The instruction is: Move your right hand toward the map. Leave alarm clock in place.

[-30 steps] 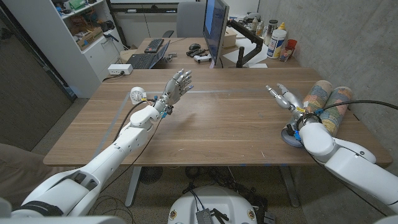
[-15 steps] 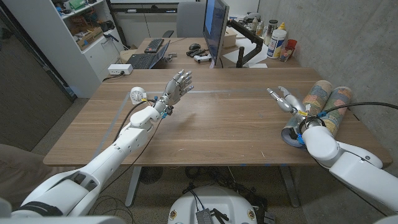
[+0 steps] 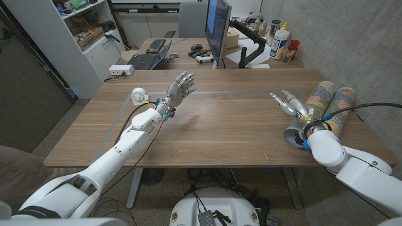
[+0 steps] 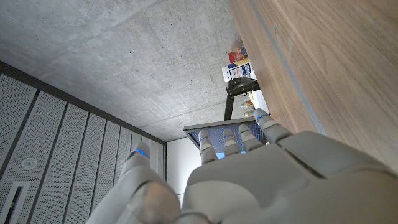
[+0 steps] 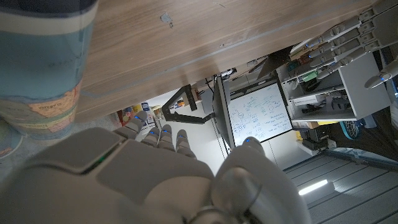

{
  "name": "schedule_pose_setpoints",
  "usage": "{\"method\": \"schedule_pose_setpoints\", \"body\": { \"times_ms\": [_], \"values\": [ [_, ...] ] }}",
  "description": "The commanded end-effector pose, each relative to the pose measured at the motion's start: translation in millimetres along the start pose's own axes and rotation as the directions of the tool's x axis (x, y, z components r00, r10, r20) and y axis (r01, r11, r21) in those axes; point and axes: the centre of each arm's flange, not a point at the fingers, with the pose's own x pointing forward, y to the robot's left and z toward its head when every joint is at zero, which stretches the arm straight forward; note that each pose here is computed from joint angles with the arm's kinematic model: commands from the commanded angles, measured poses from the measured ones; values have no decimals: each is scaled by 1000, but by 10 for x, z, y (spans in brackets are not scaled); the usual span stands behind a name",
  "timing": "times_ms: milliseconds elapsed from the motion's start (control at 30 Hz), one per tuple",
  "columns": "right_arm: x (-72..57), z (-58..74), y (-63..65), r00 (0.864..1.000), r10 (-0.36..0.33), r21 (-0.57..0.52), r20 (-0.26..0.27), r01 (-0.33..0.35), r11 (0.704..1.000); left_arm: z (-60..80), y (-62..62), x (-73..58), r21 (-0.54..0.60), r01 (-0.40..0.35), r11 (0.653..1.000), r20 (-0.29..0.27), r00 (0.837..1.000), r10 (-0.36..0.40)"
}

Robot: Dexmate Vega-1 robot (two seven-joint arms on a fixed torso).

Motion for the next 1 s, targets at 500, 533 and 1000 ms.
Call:
{"method": "schedule_pose_setpoints", "body": {
  "times_ms": [500, 533, 1000],
  "values": [
    [-275, -28, -47, 996, -7, -129, -86, -5, 992, 13, -93, -69, 8, 4, 1000, 5, 1000, -4],
    [-287, -36, -48, 996, -8, -130, -88, -4, 992, 8, -97, -74, 8, 5, 1000, 4, 1000, -5],
    [-371, -155, 12, 991, -11, -189, -131, -14, 982, 67, -124, -65, 36, 23, 999, 10, 1000, -23]
  ]
}}
